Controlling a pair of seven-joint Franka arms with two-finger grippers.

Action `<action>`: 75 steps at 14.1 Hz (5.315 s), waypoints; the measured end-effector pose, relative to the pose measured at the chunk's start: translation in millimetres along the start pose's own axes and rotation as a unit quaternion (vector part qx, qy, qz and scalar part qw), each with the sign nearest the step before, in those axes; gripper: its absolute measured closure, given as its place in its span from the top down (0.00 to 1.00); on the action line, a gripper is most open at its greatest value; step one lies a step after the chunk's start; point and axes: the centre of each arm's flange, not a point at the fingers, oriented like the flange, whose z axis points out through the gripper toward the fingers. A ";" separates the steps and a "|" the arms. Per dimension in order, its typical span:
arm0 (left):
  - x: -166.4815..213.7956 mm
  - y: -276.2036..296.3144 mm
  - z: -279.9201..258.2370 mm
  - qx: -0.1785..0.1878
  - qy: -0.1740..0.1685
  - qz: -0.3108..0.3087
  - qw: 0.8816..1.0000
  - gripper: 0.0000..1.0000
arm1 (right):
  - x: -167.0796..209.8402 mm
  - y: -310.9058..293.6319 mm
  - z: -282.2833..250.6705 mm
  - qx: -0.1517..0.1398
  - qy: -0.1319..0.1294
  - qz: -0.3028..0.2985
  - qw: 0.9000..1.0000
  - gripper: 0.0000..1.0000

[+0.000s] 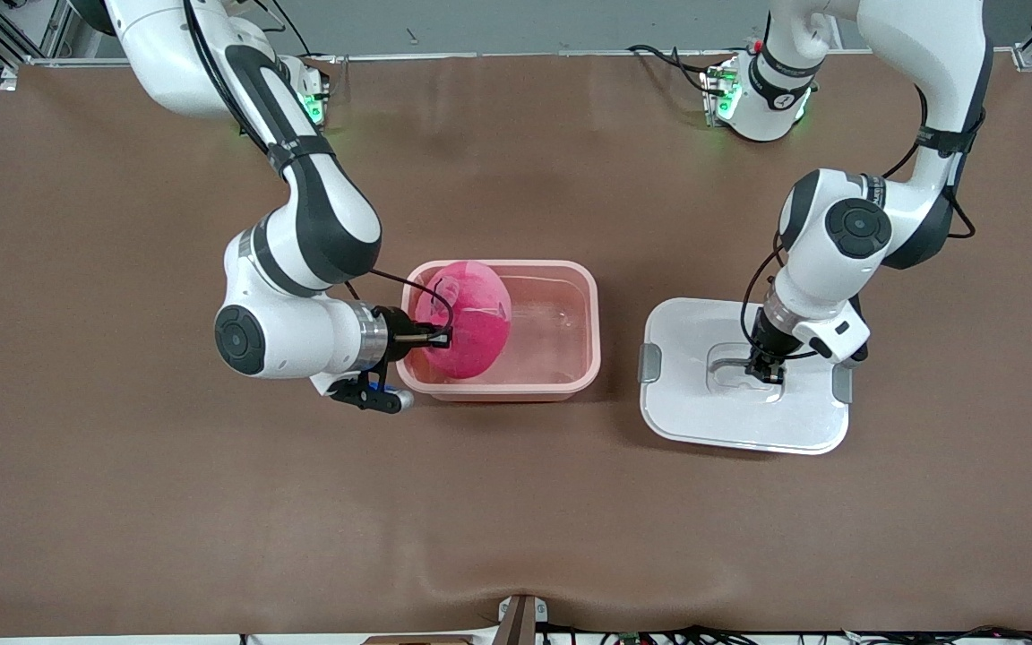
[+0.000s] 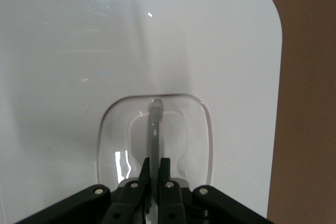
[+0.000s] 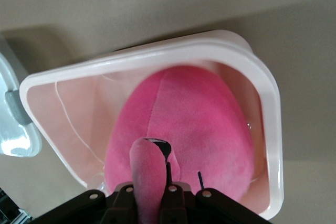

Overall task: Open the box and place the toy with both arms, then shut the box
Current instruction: 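Lower the pink plush into the pink box with the right gripper, then open the right gripper and withdraw it from the box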

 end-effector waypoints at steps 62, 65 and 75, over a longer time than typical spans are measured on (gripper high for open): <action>12.3 3.9 -2.0 -0.003 0.002 0.018 1.000 0.07 | -52.3 -107.1 -15.8 -0.050 0.229 -0.156 0.960 1.00; 12.1 6.3 -4.7 -0.007 0.002 0.018 1.000 0.07 | -30.5 -44.7 -87.0 -0.085 0.192 -0.166 0.964 1.00; 9.7 22.6 -62.6 -0.032 -0.003 -0.017 0.999 0.07 | -6.9 197.6 -265.2 -0.120 0.134 -0.172 0.969 1.00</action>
